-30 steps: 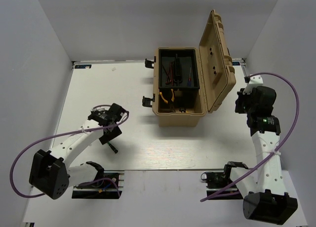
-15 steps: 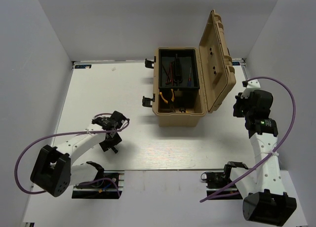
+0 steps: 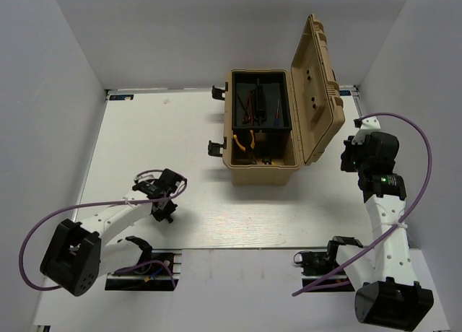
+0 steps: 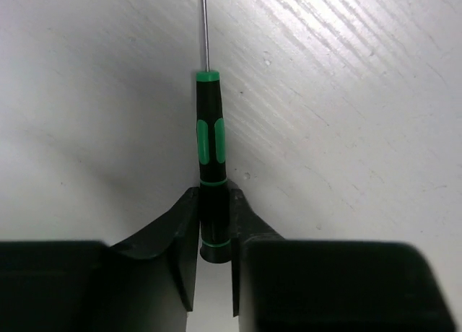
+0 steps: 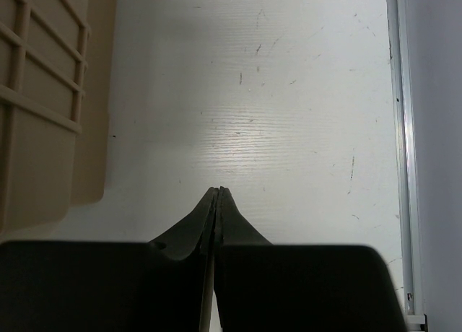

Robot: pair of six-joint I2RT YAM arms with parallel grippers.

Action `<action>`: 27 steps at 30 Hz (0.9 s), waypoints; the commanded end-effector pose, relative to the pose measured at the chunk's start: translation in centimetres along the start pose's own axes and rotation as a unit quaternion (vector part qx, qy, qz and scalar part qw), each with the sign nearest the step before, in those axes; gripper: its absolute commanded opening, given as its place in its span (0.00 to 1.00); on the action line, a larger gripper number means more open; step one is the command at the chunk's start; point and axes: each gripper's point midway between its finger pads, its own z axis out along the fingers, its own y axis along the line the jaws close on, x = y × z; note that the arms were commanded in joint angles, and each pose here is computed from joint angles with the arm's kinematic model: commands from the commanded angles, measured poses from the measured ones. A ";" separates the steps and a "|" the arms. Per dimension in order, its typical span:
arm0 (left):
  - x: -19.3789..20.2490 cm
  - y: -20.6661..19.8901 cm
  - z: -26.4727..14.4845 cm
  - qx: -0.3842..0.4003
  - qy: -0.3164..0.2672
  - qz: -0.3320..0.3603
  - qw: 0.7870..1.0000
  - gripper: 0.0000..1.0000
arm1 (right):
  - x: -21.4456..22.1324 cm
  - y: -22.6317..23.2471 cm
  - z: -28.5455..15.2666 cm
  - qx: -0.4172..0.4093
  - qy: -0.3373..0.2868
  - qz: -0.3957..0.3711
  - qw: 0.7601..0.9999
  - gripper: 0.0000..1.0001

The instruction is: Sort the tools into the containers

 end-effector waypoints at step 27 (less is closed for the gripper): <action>-13.5 -35.5 -32.3 0.650 -0.197 0.254 0.688 0.00 | 0.1 0.2 0.4 -0.011 -0.009 -0.010 1.000 0.00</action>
